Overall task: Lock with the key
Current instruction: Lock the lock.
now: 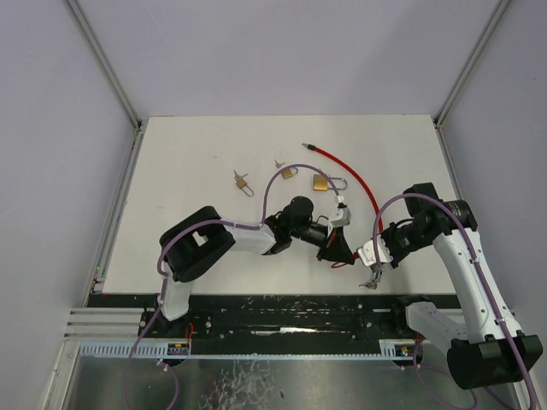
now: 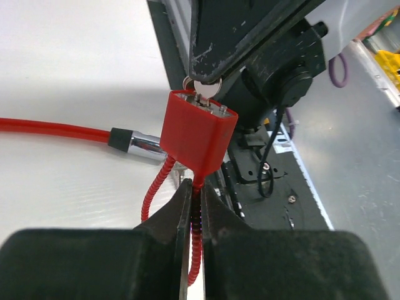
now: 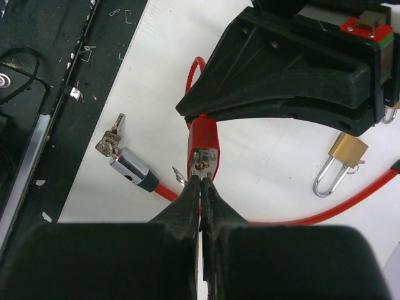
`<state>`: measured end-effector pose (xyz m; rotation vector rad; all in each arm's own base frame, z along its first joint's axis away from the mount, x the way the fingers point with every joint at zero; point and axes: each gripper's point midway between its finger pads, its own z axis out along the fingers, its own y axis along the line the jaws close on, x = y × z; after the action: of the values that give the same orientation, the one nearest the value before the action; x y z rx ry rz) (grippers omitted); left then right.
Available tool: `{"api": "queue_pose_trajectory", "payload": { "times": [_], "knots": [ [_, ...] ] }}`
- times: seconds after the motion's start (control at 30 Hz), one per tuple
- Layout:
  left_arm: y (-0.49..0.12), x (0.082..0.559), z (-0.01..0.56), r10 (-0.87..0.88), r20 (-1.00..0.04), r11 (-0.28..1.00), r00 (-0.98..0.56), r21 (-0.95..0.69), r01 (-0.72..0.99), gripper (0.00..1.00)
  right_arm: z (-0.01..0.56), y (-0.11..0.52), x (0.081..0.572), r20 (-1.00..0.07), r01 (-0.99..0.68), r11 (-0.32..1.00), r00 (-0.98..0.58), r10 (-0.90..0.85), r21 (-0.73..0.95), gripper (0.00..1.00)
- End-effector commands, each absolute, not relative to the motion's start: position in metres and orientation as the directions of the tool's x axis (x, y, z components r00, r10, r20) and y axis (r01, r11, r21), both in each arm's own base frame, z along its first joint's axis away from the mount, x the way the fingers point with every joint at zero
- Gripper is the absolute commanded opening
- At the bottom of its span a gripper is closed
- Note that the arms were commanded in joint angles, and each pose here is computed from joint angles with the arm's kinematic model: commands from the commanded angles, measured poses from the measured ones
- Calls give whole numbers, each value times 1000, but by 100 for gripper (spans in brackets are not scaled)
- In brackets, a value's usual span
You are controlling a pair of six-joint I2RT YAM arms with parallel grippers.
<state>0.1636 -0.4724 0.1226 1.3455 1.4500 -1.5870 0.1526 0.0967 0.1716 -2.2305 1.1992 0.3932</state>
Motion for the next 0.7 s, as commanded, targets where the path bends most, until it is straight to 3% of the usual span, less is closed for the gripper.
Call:
{"api": "queue_pose_trajectory", "payload": {
  "times": [0.0,0.17,0.37,0.47,0.67],
  "knots": [
    [-457,150,109,309,-834,-288,-457,-540,791,0,182,89,151,-442,-817,-429,572,-691,-386,0],
    [-456,154,110,323,-795,-284,-513,-599,749,0,199,88,160,-469,-868,-322,479,-742,-377,0],
    [-459,169,102,291,-820,-173,-492,-551,816,0,207,91,167,-503,-895,-249,418,-756,-369,0],
    [-465,180,91,286,-854,-62,-435,-469,881,0,211,90,170,-500,-900,-227,401,-768,-373,0],
    [-474,178,82,287,-930,19,-229,-234,972,0,210,87,172,-507,-925,-198,346,-789,-324,0]
  ]
}}
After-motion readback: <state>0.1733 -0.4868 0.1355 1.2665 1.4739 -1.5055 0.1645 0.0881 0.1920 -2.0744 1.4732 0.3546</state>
